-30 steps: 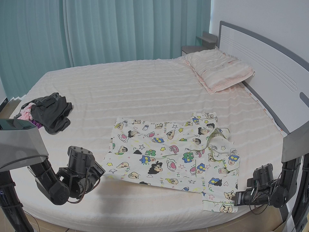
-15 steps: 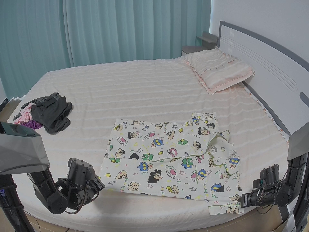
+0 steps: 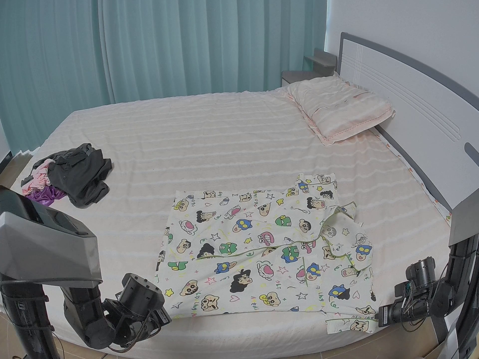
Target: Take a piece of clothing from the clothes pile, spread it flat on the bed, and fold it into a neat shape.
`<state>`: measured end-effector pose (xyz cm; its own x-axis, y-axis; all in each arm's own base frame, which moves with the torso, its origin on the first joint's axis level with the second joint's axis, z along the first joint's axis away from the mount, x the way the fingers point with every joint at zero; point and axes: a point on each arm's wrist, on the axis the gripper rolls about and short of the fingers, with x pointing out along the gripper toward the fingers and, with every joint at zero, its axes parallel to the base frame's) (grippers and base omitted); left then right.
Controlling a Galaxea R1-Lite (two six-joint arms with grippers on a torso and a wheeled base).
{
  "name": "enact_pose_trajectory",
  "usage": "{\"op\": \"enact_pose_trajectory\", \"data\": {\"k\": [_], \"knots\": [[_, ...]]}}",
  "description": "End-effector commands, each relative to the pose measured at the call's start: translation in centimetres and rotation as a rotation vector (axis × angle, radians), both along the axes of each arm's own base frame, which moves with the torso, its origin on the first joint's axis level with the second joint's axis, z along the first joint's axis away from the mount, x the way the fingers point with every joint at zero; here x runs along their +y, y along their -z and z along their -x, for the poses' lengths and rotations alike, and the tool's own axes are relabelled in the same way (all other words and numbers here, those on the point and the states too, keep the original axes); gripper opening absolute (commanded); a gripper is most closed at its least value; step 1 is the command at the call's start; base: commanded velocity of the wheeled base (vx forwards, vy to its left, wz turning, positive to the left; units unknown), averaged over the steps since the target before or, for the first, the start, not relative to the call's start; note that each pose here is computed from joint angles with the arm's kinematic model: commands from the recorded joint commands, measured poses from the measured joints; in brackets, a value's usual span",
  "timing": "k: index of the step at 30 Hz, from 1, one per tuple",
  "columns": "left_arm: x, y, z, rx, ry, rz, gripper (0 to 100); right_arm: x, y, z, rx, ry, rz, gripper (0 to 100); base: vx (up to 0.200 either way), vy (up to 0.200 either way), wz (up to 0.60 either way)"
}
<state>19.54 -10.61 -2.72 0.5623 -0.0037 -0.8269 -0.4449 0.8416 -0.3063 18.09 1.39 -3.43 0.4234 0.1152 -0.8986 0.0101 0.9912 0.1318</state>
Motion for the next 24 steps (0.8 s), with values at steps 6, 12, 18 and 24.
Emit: {"op": "enact_pose_trajectory", "data": {"k": [6,12,18,24], "knots": [[0.28,1.14,0.95,0.064,0.010,-0.038,0,-0.19,0.08,0.87,0.050,-0.029,0.021,0,0.000,0.000,0.00],[0.22,1.02,0.85,0.047,0.010,-0.028,0,-0.18,-0.01,0.89,0.048,-0.035,0.020,0,0.000,0.000,0.00],[0.05,0.78,0.50,-0.004,0.009,0.000,0,0.04,-0.73,0.69,0.004,-0.074,-0.081,0,0.000,0.000,0.00],[0.09,0.69,0.36,-0.015,-0.001,0.009,0,0.28,-0.66,0.61,-0.001,-0.089,-0.089,0,0.000,0.000,0.00]]}}
